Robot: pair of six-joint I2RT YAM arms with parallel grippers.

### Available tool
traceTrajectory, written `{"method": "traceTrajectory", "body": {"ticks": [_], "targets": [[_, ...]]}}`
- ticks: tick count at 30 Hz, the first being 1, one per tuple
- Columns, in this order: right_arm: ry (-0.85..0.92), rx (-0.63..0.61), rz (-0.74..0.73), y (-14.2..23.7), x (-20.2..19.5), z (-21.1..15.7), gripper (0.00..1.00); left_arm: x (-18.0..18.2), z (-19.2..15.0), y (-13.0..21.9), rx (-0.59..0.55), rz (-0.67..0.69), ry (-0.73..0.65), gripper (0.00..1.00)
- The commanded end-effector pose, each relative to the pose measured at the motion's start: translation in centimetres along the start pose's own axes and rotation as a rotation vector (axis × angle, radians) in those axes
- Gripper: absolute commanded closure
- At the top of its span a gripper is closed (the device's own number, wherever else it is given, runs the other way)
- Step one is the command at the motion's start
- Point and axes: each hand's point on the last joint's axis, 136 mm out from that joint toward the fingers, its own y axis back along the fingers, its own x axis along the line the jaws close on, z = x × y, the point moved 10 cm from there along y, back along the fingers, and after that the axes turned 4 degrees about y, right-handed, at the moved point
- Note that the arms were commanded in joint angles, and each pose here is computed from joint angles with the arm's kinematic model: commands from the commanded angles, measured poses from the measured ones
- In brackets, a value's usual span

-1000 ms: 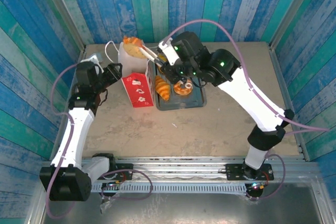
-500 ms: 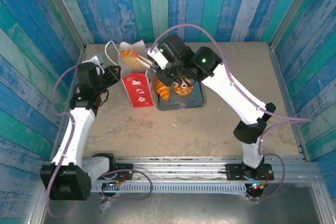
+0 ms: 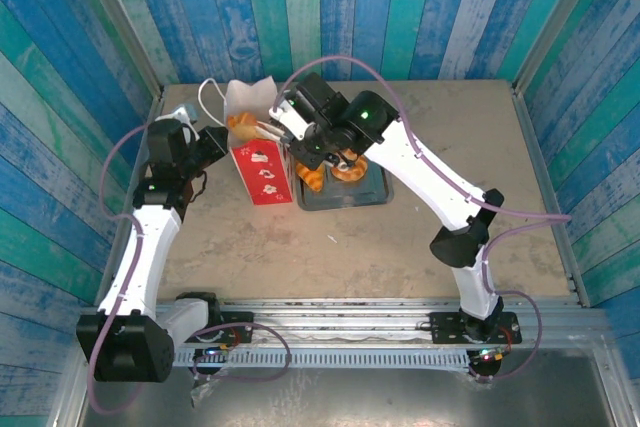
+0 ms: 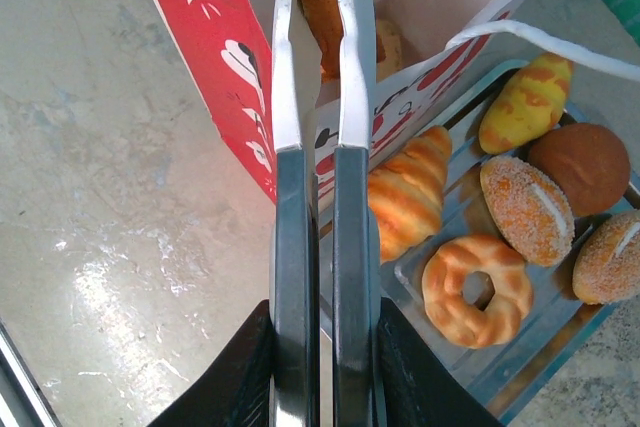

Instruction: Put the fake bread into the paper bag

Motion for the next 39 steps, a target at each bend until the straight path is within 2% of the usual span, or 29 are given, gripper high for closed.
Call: {"method": "traceTrajectory", "body": {"ticks": [1, 13, 19, 30, 36, 39], "targets": [[0.014, -0.028, 0.005, 0.5, 0.1, 0.5, 0.74, 0.6, -0.4, -0.2, 0.015, 0.028, -0.009, 0.83], [-0.023, -0.045, -0.007, 1.3, -0.5, 0.5, 0.55, 0.6, -0.4, -0.1, 0.010, 0.027, -0.008, 0.83], [-0.059, -0.075, -0.031, 2.7, -1.2, 0.5, 0.55, 0.5, -0.4, 0.0, 0.011, 0.019, -0.010, 0.83], [-0.119, -0.249, -0.005, 9.4, -1.6, 0.0, 0.57, -1.3, 0.5, 2.4, -0.037, -0.056, -0.033, 0.53], [-0.194, -0.272, -0.067, 12.1, -3.4, -3.3, 0.57, -2.0, 0.9, 5.2, -0.128, -0.031, -0.075, 0.26], [-0.268, -0.238, -0.110, 12.1, -5.3, -6.2, 0.57, -1.7, 0.8, 6.5, -0.175, 0.013, -0.101, 0.18]]}}
